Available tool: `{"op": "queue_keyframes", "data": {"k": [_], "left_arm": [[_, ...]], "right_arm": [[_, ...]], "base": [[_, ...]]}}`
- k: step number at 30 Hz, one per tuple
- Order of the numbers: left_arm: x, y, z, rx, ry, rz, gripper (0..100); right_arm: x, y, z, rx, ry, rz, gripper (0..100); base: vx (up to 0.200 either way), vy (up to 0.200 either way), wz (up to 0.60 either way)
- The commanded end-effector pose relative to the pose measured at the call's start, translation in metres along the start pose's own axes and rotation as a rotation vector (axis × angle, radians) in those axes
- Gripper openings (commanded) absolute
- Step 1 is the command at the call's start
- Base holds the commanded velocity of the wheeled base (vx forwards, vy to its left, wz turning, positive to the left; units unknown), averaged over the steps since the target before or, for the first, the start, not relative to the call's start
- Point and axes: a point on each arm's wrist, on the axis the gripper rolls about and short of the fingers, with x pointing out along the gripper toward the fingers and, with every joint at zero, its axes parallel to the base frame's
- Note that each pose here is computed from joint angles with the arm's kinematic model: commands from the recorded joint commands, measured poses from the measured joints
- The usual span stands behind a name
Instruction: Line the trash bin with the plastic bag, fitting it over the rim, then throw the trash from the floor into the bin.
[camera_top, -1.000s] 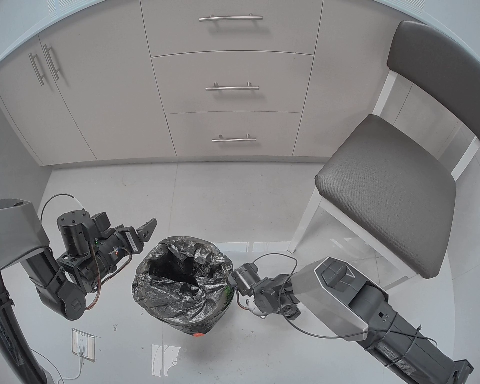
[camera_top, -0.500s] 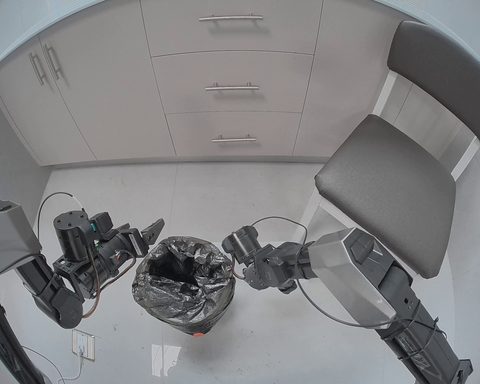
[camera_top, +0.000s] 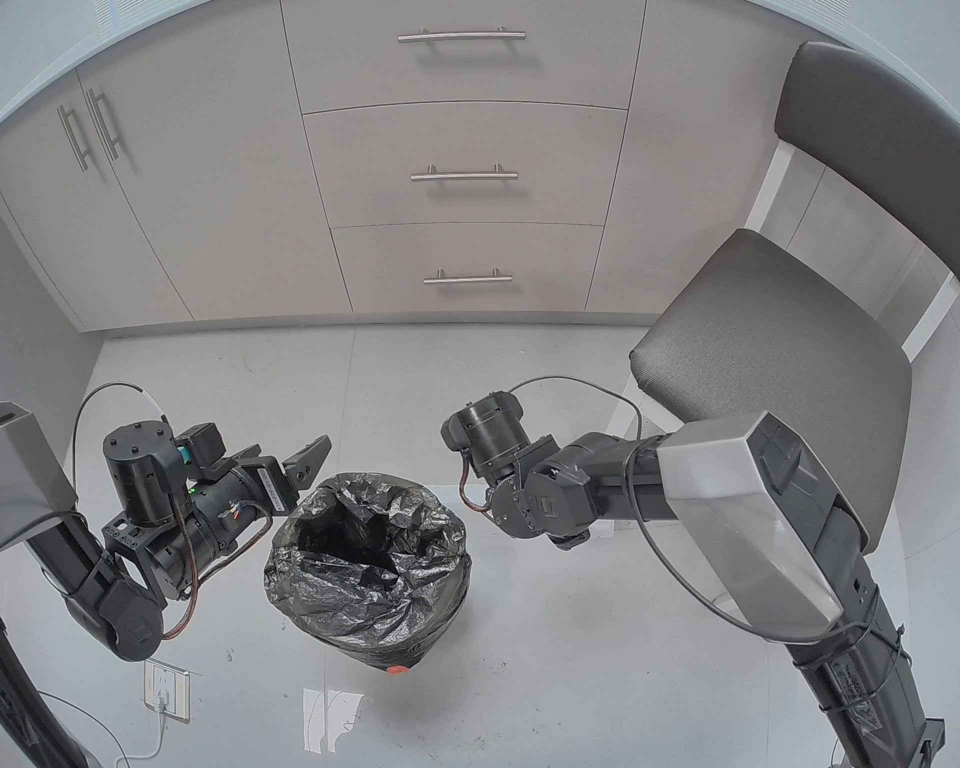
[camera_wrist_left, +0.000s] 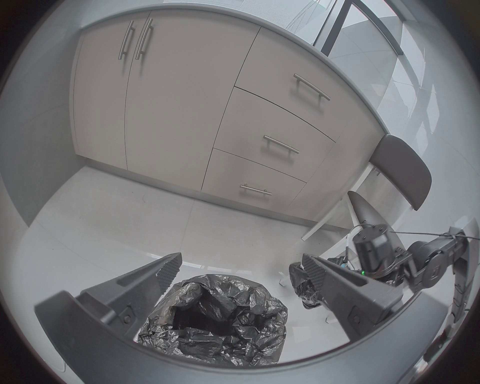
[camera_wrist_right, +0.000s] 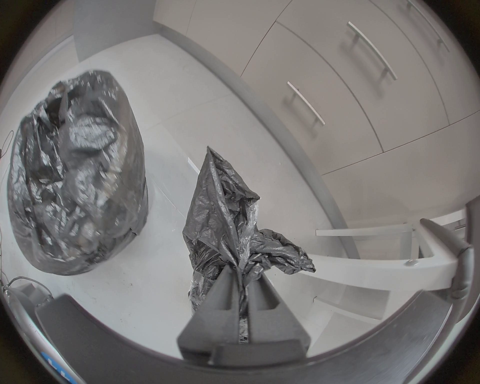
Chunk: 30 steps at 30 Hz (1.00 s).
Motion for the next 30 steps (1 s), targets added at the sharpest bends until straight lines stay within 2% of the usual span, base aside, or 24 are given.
{"op": "queue_keyframes", "data": {"k": [1,12,17,30], "left_arm": [[0.0,0.001,0.002,-0.001,-0.009,0.002,100],[0.001,0.009,0.012,-0.003,-0.047,0.024,100],[0.003,0.012,0.013,-0.002,-0.053,0.036,100],[0.002,0.012,0.013,-0.002,-0.052,0.034,100]], "right_arm": [[-0.028,-0.013,0.017,0.027,-0.059,-0.011,0],[-0.071,0.007,0.034,-0.001,-0.142,0.027,0],[-0.106,0.034,0.043,-0.046,-0.203,0.076,0],[-0.179,0.081,0.052,-0.11,-0.335,0.165,0]], "base": [[0.0,0.0,0.0],[0.0,0.0,0.0],[0.0,0.0,0.0],[0.0,0.0,0.0]]}}
